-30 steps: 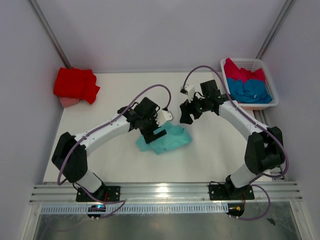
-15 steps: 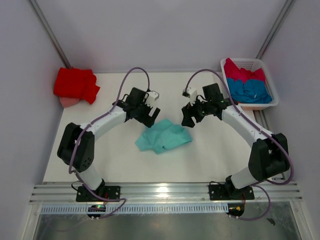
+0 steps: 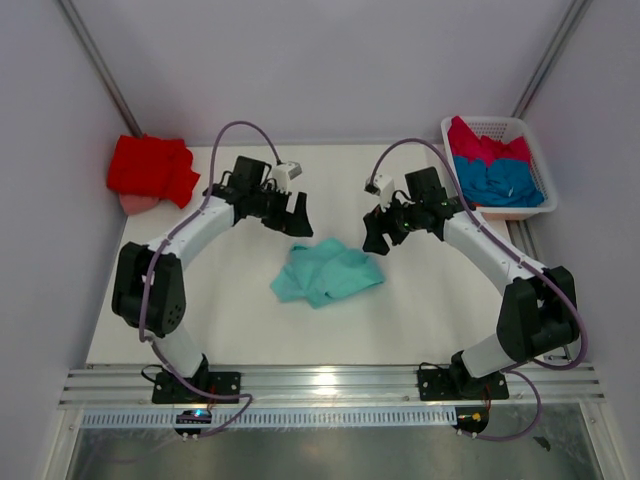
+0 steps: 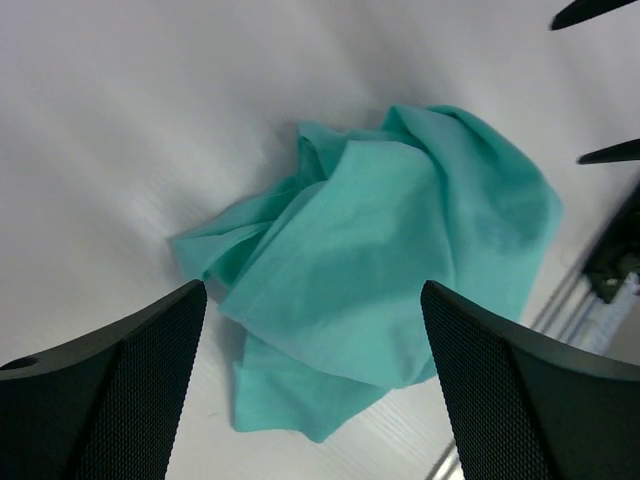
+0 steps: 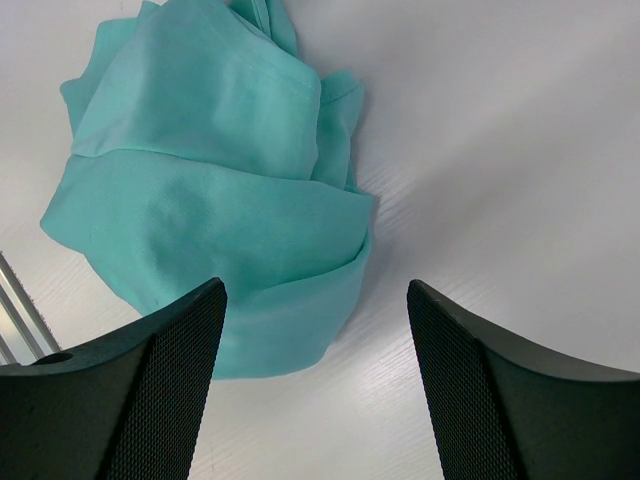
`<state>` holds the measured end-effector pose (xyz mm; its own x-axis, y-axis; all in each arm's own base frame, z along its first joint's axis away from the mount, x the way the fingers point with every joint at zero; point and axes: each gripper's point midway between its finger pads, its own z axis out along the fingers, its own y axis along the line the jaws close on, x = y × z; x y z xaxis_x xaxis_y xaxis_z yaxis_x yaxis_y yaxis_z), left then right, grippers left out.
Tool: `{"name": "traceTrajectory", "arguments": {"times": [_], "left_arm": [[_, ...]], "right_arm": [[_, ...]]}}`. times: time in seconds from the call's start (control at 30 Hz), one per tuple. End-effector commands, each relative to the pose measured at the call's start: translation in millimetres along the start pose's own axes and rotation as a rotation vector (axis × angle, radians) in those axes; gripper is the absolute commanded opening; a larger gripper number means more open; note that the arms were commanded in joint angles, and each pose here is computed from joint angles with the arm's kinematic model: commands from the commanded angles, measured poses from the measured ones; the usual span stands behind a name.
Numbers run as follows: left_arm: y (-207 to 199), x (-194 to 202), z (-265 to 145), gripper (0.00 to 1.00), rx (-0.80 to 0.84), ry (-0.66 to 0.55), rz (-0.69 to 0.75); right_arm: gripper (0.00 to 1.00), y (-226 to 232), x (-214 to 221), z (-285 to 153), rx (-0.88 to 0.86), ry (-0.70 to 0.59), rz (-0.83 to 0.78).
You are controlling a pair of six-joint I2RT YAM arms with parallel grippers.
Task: Fold and stack the t-shirts
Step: Flatten the tshirt out
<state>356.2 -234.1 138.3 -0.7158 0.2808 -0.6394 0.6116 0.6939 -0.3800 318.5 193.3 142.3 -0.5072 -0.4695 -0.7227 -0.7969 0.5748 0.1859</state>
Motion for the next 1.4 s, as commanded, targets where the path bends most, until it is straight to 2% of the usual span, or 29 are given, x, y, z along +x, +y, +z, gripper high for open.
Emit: {"name": "traceTrajectory", "arguments": {"times": [0.0, 0.1, 0.47, 0.73, 1.37], "left_arm": [[-25, -9, -11, 0.89, 0.291, -0.008, -0.202], [-13, -3, -14, 0.87, 0.318, -0.006, -0.262], [-18, 43, -21, 0.88, 0.366, 0.077, -0.302], [-14, 80, -5, 0.87, 0.413, 0.159, -0.34], [7, 84, 24, 0.85, 0.406, 0.139, -0.294]], "right_arm": [[0.77, -1, -7, -2, 0.012, -0.031, -0.02], [0.77, -1, -6, -1, 0.011, -0.028, -0.017], [0.77, -2, -4, 1, 0.008, -0.024, -0.012], [0.77, -2, -4, 2, 0.007, -0.022, -0.013], [0.77, -3, -1, 5, 0.005, -0.015, -0.008]]}}
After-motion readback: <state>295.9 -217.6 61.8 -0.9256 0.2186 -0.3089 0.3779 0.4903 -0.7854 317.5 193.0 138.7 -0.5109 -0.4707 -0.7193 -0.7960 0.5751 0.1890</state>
